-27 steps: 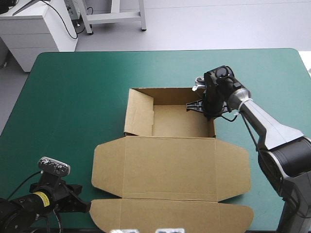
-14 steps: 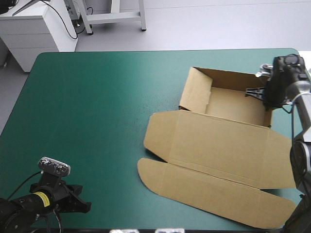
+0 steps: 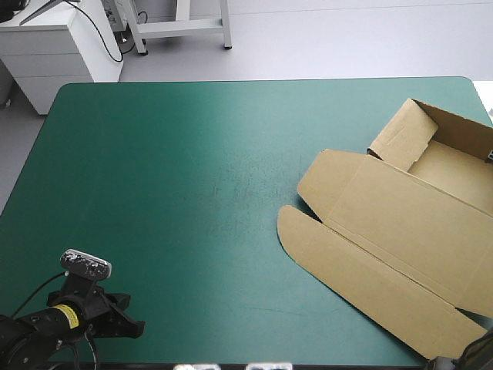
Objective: Fold the box
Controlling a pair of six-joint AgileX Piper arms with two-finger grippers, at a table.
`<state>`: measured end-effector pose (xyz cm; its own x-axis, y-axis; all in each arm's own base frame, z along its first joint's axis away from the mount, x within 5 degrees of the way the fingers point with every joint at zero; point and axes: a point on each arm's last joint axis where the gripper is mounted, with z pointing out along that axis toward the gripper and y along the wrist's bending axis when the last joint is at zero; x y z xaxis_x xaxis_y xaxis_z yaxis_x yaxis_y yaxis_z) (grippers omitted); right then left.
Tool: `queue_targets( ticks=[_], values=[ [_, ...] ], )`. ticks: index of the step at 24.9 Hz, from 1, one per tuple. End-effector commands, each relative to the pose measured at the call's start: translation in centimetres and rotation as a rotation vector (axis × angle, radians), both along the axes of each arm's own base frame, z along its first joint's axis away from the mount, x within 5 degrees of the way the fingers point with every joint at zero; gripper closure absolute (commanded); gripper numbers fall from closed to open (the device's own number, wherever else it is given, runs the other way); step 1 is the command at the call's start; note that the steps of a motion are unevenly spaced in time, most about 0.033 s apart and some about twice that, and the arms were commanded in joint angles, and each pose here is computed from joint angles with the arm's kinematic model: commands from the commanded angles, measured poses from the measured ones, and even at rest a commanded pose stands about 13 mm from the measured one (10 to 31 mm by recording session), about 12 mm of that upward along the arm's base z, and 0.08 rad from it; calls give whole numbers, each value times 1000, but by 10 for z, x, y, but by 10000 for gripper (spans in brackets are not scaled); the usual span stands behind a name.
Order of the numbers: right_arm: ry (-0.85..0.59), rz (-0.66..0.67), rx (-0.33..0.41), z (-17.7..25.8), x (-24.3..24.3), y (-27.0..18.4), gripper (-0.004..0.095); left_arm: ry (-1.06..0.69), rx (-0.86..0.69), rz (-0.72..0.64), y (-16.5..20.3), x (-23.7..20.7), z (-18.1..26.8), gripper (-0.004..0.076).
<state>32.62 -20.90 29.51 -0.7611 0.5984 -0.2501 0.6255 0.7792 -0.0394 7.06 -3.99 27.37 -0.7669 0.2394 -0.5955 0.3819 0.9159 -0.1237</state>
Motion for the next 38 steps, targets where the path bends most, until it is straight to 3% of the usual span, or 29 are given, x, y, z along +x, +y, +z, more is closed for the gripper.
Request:
queue_targets(
  ticks=[1,7,14,17,24,30,33,36,38],
  values=[
    [-71,49,-53,29,-8,2,927,-51,-40,3,-3,4,10,732],
    [-30,73,-94,28,-11,-1,881,-45,-50,17,-3,4,10,732],
    [-27,51,-116,29,-11,-3,554,-42,-48,17,-3,3,10,732],
    [-33,53,-131,29,-11,-5,487,-32,-43,16,-2,3,9,732],
    [10,108,-166,39,-17,-4,485,43,-7,8,0,-3,4,732],
    [-131,94,-220,91,-44,16,538,27,7,16,1,-2,5,732],
    [-266,105,-141,112,-53,37,647,-4,80,32,7,1,3,732],
    [-421,223,19,125,-57,68,758,-49,88,35,8,3,-6,732],
    [-404,274,7,123,-65,84,817,-71,80,31,9,1,-4,732]
  ],
)
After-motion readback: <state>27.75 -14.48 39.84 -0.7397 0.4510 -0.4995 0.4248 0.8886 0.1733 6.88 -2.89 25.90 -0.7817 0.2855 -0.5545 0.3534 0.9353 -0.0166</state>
